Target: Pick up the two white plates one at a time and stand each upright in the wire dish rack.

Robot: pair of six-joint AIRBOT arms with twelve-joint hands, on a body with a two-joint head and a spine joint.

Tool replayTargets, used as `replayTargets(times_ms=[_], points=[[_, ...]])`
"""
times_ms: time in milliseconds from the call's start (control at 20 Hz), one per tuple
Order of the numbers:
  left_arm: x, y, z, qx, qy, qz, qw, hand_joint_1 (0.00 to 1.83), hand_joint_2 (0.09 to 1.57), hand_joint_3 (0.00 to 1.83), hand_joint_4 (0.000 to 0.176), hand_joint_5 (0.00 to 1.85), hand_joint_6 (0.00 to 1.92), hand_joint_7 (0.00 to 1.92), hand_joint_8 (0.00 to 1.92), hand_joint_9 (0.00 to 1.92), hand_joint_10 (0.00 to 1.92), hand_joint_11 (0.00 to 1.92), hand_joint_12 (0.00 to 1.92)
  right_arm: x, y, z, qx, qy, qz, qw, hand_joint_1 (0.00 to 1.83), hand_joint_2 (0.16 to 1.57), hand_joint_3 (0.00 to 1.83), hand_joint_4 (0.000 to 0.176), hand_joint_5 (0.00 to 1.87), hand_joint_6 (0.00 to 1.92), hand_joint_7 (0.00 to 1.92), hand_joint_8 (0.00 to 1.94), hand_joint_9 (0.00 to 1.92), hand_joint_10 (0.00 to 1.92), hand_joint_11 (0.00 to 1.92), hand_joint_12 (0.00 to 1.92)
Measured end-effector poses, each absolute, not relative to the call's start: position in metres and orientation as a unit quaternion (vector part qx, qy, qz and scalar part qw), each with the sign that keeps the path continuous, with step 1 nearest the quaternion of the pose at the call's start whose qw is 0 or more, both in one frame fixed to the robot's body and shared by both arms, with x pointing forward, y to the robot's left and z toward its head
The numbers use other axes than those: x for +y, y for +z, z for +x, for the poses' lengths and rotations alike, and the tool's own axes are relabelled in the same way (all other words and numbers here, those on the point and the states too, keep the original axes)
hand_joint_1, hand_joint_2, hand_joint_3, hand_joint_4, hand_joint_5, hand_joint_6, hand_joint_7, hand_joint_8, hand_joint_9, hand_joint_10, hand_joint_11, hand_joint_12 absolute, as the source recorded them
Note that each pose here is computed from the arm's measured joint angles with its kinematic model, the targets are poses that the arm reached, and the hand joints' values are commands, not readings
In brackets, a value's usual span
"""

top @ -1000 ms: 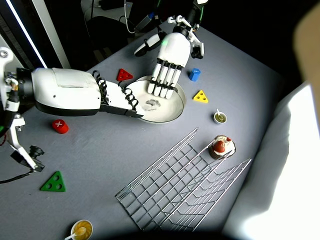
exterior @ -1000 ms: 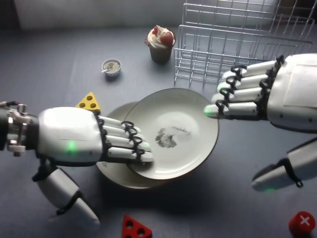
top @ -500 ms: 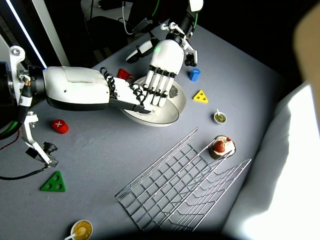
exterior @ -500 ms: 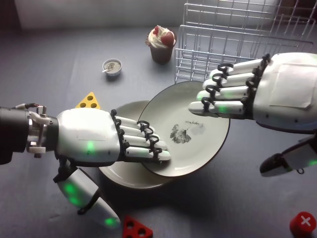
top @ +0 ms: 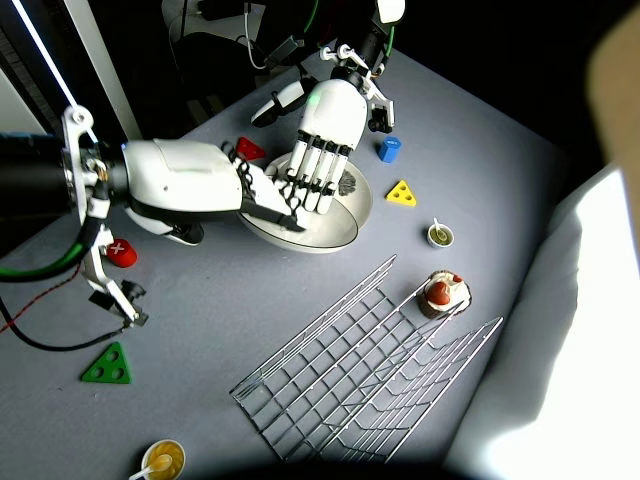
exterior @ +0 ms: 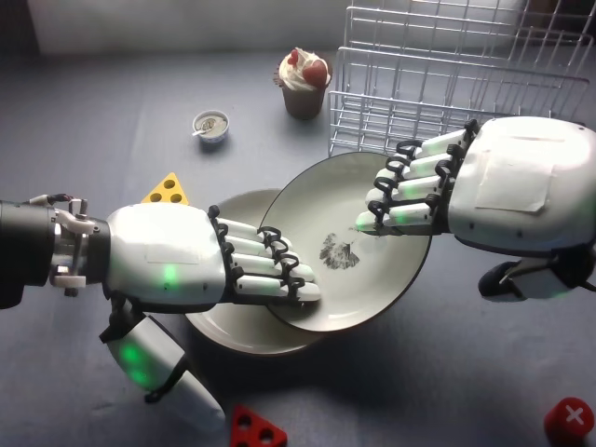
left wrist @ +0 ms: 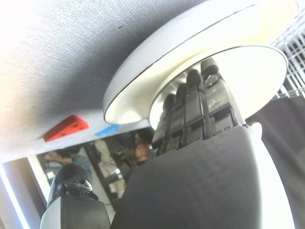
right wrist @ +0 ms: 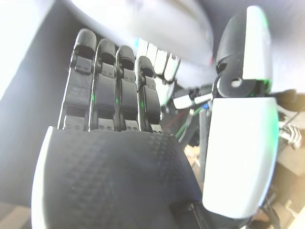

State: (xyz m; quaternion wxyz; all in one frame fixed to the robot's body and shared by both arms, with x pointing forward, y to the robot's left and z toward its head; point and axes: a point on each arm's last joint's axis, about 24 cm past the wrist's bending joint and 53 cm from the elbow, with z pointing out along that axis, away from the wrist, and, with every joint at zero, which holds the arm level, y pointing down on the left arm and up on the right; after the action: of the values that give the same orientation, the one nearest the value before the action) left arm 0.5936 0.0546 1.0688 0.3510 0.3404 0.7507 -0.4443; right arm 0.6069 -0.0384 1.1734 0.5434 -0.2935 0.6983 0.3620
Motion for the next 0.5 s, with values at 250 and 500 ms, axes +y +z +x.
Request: replayTargets(times_ms=[250, 500], points=[[0.054, 1.069, 0.595, 0.750, -0.445, 0.340, 0.351, 0.00, 0.89, 0.00, 0.000, 0.10, 0.00, 0.15, 0.00, 0.16, 0.00, 0.15, 0.01, -0.020, 1.172, 0.605, 0.683, 0.365, -0.311, 0.551, 1.11, 0.90, 0.00, 0.000, 0.39, 0.01, 0.37, 0.00, 0.37, 0.00, 0.40, 0.05], [0.055, 1.069, 0.595, 0.750, -0.445, 0.341, 0.351, 0.00, 0.89, 0.00, 0.000, 0.08, 0.00, 0.13, 0.00, 0.14, 0.00, 0.12, 0.00, -0.008, 1.165, 0.620, 0.682, 0.370, -0.306, 0.552, 1.16, 0.90, 0.00, 0.000, 0.42, 0.01, 0.39, 0.01, 0.38, 0.00, 0.41, 0.05]])
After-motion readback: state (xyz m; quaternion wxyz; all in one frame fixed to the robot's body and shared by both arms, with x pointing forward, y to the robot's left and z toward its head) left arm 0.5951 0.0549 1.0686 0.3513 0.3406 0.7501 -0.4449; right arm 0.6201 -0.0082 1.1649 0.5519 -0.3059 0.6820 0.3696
